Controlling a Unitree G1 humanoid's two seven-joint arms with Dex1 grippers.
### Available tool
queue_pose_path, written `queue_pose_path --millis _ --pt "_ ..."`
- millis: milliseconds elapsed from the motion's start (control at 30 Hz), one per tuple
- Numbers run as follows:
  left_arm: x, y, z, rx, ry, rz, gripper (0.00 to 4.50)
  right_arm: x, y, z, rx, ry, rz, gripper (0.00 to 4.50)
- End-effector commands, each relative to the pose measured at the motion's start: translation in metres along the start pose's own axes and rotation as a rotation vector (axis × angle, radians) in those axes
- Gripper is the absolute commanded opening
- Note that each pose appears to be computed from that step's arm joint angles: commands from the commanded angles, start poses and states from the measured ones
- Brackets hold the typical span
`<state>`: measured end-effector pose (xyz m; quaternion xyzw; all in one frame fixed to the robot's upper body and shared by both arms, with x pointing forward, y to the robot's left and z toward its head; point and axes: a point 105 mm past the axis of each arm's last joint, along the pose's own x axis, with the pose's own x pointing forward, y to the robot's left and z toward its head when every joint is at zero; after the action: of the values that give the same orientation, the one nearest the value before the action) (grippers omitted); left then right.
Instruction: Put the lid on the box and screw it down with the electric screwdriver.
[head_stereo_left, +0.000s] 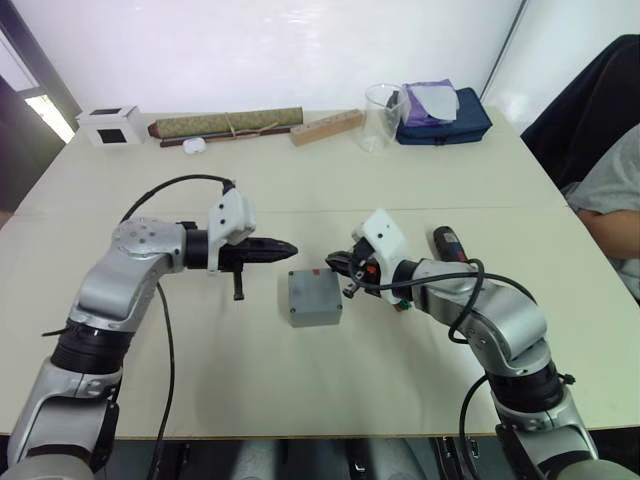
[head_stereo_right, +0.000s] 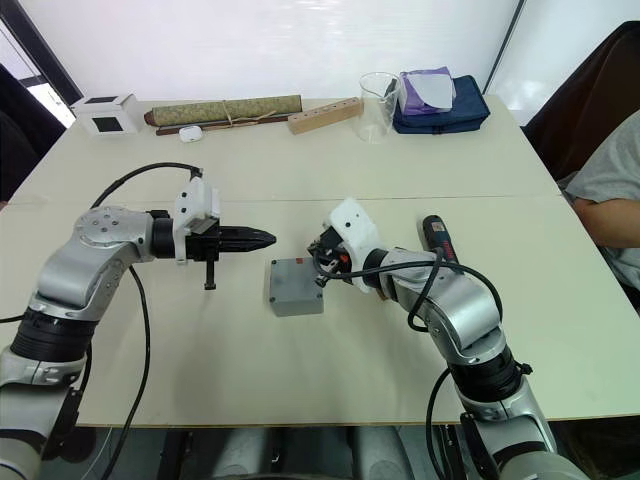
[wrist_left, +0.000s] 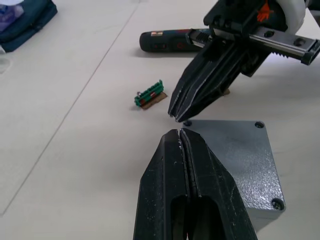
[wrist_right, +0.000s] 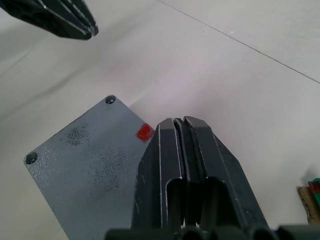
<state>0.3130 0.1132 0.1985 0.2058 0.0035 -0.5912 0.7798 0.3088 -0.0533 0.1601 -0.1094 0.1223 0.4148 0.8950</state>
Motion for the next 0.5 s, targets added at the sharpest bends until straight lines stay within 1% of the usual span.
queue_pose_path --millis 33,500 --pt "-0.0030 0.0004 0.0131 0.040 -0.027 0.005 0.00 -0.0005 0.0051 0.0039 -0.032 -0.007 0.014 0.03" --pt "-0.0035 -0.0031 0.0116 0.034 -0.019 -0.004 0.00 -0.0017 0.0125 0.0091 -0.050 -0.017 0.049 0.03"
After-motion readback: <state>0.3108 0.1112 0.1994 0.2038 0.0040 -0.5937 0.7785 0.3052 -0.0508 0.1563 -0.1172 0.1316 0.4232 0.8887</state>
